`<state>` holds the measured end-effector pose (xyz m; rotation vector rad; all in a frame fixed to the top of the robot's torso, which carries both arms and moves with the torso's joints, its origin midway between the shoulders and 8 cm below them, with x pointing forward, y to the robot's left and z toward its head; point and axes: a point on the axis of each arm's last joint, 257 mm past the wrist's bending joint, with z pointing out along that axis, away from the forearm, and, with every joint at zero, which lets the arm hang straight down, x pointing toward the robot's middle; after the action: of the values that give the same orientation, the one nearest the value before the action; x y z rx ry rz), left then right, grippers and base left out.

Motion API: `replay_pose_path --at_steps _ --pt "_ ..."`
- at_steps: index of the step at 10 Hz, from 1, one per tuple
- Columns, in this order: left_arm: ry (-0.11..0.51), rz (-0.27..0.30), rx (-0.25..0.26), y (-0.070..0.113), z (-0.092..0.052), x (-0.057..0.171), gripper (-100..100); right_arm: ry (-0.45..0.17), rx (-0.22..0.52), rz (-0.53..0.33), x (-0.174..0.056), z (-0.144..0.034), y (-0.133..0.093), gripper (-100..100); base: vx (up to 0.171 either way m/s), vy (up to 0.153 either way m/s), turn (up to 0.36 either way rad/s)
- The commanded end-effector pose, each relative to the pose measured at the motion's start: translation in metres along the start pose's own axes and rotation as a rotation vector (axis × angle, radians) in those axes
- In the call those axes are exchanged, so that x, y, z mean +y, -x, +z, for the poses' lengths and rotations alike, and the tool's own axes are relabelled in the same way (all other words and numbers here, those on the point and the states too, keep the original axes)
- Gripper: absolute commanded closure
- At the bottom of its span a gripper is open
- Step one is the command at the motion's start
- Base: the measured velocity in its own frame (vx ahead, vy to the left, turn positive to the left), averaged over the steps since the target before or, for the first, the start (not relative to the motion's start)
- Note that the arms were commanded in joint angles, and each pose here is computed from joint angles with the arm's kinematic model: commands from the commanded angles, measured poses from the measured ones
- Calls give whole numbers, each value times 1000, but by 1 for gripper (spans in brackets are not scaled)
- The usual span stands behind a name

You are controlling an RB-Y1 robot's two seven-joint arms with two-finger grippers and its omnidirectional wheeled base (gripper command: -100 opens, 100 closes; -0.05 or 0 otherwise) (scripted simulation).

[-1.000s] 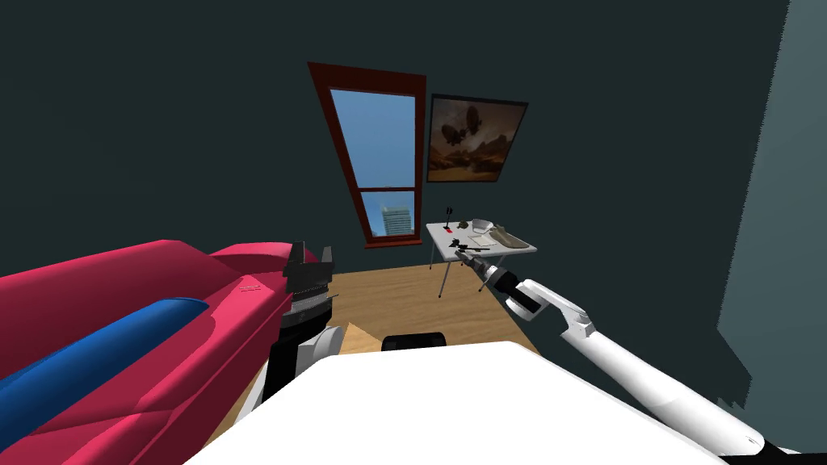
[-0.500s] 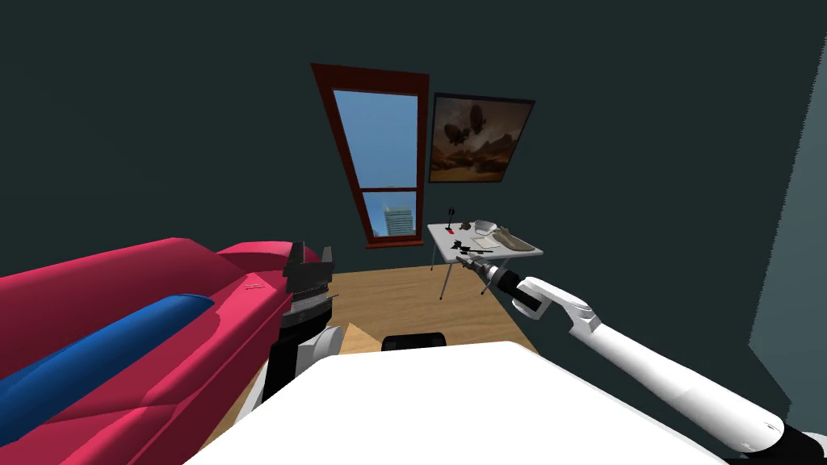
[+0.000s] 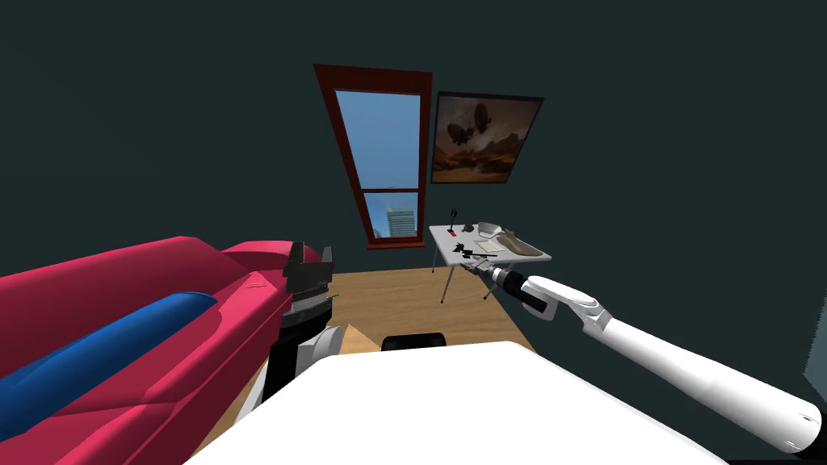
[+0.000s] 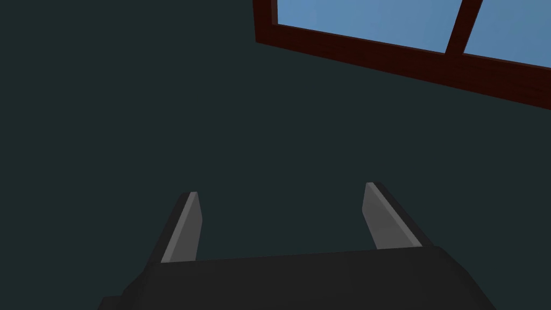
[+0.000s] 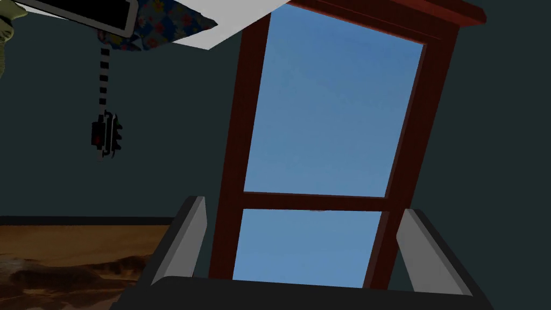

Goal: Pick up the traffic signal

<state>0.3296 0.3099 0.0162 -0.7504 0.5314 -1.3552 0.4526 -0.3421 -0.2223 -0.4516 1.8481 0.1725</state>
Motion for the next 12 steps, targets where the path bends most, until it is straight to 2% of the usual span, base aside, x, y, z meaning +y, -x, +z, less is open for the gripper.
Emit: replay_pose_path --at_steps 1,2,3,4,6,7,8,9,12 --pt "0 0 0 0 0 0 0 -14 55 -100 -9 -5 -14 -100 77 -29 35" --pt "0 0 0 0 0 0 0 -15 64 -118 -13 -7 -13 -100 56 -23 25" --pt "0 0 0 0 0 0 0 -24 108 -197 -20 -12 -27 -100 65 -29 49" --pt "0 0 0 0 0 0 0 -25 114 -210 -24 -13 -26 -100 56 -29 24" --pt "0 0 0 0 0 0 0 -36 204 -370 -40 -26 -51 -100 96 -44 60" --pt "0 0 0 0 0 0 0 -38 212 -386 -45 -28 -50 -100 105 -44 27" --pt "0 0 0 0 0 0 0 -40 254 -461 -53 -36 -61 -100 99 -44 35" --pt "0 0 0 0 0 0 0 -40 257 -468 -55 -37 -60 -100 74 -32 28" --pt "0 0 0 0 0 0 0 -36 378 -677 -82 -63 -87 -100 119 -49 66"
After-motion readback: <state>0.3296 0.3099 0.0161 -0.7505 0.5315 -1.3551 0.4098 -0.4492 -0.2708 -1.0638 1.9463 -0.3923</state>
